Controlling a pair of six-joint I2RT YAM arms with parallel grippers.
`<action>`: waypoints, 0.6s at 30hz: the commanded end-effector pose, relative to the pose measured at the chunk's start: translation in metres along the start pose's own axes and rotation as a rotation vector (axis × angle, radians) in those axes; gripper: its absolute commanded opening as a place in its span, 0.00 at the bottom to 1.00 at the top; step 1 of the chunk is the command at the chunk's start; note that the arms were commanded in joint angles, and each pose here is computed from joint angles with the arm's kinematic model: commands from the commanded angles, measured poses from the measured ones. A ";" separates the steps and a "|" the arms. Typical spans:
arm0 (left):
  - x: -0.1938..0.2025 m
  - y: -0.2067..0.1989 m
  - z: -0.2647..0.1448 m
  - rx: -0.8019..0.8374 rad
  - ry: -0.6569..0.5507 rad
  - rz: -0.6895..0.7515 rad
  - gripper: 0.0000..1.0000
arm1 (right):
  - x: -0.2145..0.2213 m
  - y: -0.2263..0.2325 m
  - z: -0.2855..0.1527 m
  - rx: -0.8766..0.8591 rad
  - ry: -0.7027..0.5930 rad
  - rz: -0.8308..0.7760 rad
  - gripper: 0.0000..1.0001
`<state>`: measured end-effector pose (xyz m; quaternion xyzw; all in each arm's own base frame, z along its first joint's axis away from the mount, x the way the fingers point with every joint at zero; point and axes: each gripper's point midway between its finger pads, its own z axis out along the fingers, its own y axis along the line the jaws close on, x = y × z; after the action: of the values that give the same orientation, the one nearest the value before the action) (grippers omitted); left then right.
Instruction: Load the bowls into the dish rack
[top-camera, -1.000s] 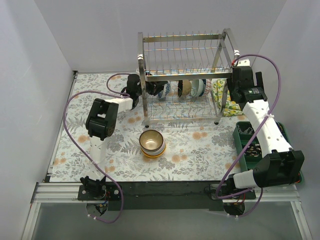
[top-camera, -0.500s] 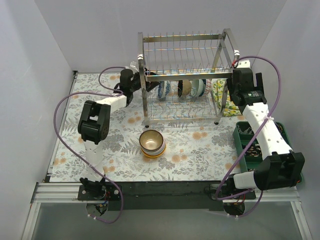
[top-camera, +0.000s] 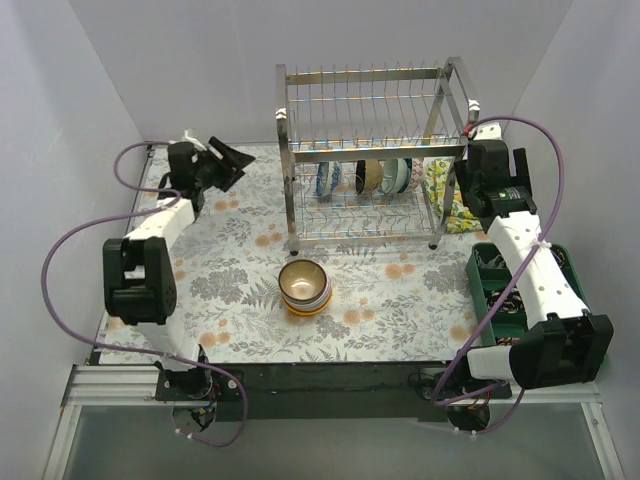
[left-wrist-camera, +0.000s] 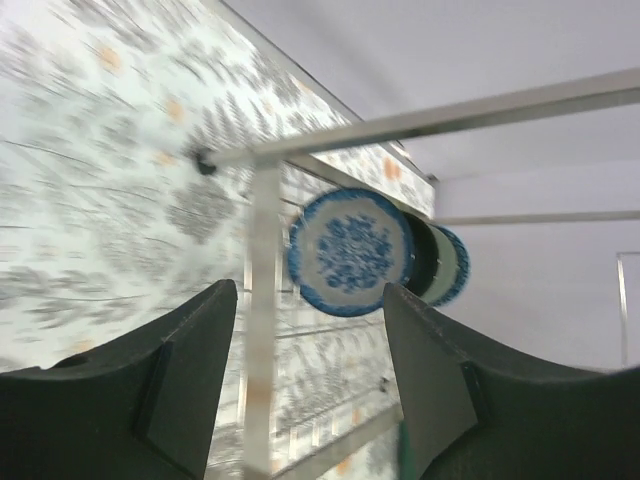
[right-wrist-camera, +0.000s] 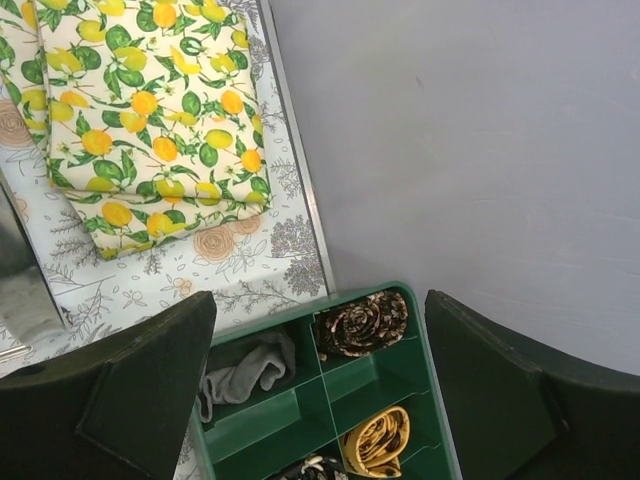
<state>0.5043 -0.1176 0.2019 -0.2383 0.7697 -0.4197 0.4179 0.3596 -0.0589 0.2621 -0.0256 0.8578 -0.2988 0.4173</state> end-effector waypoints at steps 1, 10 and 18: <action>-0.042 -0.007 -0.066 -0.062 -0.137 0.226 0.60 | 0.062 -0.006 -0.011 -0.007 0.194 -0.199 0.94; -0.028 -0.043 -0.169 -0.064 0.025 0.727 0.60 | 0.066 0.002 -0.030 -0.116 0.120 -0.166 0.95; 0.025 -0.135 -0.232 0.344 0.153 1.157 0.61 | 0.034 -0.009 -0.060 -0.191 -0.014 -0.087 0.97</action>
<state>0.3612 -0.0636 0.3464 0.1329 0.7871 -0.2368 0.5539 0.2927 -0.0560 0.2320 -0.1092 0.8937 -0.2630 0.3468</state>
